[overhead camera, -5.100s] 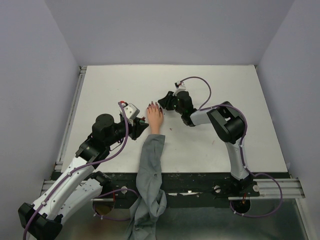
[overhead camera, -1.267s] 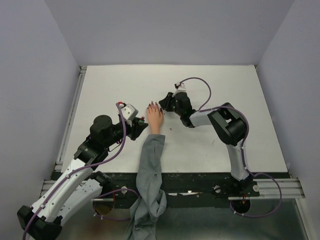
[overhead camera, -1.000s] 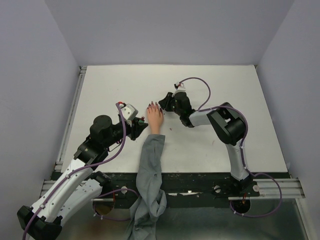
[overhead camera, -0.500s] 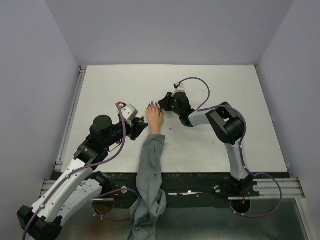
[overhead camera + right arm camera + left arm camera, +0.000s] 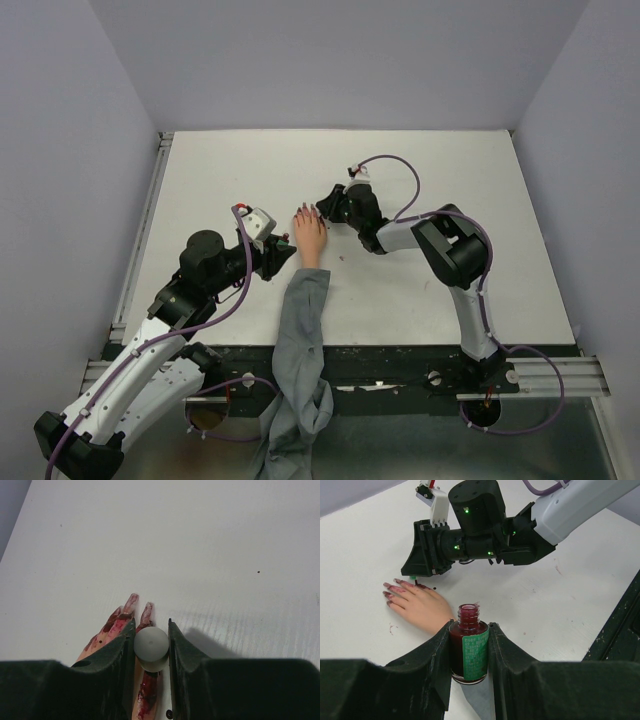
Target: Paint the nails
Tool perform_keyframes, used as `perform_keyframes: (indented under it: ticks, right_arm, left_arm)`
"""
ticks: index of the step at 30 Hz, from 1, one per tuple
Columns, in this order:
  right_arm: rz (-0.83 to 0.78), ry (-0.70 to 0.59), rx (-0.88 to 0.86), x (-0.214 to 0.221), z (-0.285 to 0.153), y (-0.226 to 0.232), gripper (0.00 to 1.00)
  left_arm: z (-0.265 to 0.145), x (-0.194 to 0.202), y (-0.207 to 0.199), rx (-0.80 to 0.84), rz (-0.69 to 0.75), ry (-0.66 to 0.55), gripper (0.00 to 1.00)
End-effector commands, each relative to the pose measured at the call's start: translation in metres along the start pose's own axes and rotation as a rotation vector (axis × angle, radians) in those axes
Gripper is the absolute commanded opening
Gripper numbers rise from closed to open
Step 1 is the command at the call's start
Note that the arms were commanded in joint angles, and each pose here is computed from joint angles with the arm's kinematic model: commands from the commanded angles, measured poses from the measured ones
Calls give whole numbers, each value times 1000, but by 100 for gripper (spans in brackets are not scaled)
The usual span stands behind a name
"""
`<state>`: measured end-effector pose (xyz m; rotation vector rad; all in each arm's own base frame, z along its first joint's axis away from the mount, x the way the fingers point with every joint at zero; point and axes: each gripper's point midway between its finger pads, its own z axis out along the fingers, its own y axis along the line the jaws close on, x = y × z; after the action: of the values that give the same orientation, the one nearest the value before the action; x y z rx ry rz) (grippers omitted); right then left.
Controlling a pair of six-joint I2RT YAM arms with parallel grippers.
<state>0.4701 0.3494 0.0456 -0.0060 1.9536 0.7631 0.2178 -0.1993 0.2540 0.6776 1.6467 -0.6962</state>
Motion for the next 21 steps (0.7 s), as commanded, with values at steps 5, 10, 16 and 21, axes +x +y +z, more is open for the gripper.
perform_keyframes:
  ticks: [5, 10, 16, 21]
  right_arm:
    - [-2, -117, 1, -42, 2, 11, 1]
    - [1, -175, -12, -71, -3, 13, 1]
    - [-22, -248, -28, -107, -22, 26, 1]
    - [-42, -272, -25, -123, -47, 30, 1]
  left_arm:
    - [-5, -21, -4, 13, 18, -63, 0]
    - [-6, -24, -5, 16, 15, -73, 0]
    - [-8, -28, -8, 28, 5, -91, 0]
    - [-10, -31, -10, 35, -5, -105, 0]
